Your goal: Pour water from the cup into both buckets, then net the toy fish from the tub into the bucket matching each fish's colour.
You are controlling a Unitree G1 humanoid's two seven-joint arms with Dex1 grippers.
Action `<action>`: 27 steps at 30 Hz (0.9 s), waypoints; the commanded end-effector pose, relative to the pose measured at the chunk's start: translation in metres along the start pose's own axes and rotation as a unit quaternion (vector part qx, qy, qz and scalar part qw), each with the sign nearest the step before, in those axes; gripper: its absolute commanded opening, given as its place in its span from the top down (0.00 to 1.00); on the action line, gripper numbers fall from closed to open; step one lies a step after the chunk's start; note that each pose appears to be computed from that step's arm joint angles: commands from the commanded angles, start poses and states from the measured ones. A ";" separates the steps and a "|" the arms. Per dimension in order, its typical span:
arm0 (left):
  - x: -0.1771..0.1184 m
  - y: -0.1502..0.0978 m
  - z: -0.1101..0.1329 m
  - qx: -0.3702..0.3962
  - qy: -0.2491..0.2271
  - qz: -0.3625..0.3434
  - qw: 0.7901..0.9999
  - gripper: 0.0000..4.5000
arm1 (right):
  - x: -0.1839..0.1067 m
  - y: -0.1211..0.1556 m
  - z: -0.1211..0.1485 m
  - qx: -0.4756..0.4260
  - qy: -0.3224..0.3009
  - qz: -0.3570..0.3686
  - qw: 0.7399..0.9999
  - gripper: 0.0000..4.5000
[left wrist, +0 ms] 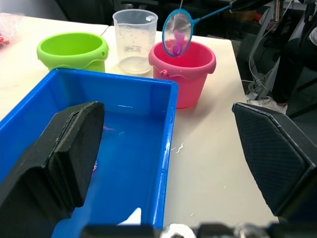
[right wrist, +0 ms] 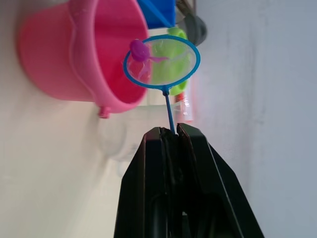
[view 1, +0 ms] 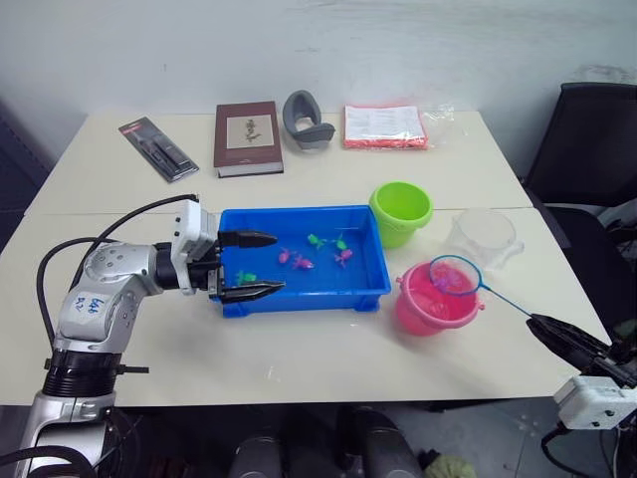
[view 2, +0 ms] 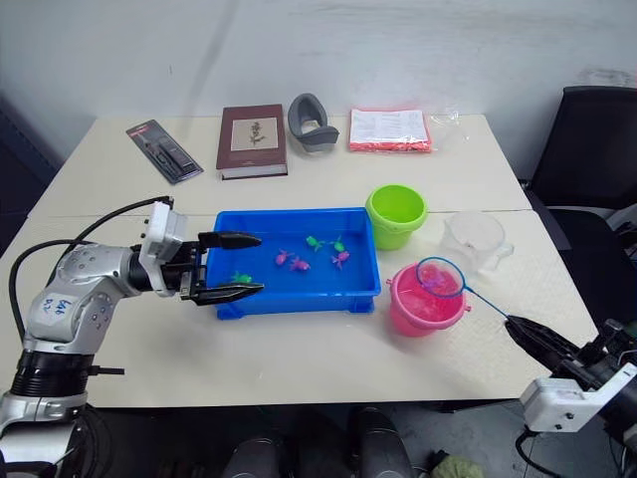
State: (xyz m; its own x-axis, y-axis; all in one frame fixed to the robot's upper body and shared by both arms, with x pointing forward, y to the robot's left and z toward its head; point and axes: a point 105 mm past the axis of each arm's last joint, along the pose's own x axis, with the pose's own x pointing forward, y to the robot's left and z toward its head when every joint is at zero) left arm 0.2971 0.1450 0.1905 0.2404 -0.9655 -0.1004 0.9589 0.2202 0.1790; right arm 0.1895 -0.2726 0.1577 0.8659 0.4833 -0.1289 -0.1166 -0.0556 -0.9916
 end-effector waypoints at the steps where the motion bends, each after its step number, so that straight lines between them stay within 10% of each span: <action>1: 0.001 0.001 0.007 0.015 -0.010 -0.003 1.000 0.01 | 0.002 -0.011 0.009 -0.058 -0.014 -0.019 0.998 1.00; 9: 0.001 0.001 0.004 0.013 -0.010 -0.004 1.000 0.01 | 0.005 -0.017 0.001 0.020 0.020 -0.035 0.999 1.00; 15: -0.028 0.014 -0.006 0.001 0.004 0.058 0.998 0.01 | 0.038 -0.077 0.030 0.219 -0.095 -0.095 0.966 1.00; 20: -0.052 0.014 -0.017 -0.015 0.029 0.094 0.995 0.01 | 0.075 -0.079 0.060 0.400 -0.160 0.007 0.903 1.00; 27: -0.056 0.012 -0.017 -0.010 0.035 0.109 0.993 0.01 | 0.117 -0.060 0.083 0.650 -0.104 0.154 0.737 1.00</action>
State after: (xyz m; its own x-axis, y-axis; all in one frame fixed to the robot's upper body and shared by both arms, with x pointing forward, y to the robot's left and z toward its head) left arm 0.3000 0.2046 0.1730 0.4479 -0.8823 -0.1444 0.8915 0.4285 0.1471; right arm 0.2571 -0.1462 0.2109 0.6348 0.7585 -0.1473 -0.7722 0.6156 -0.1574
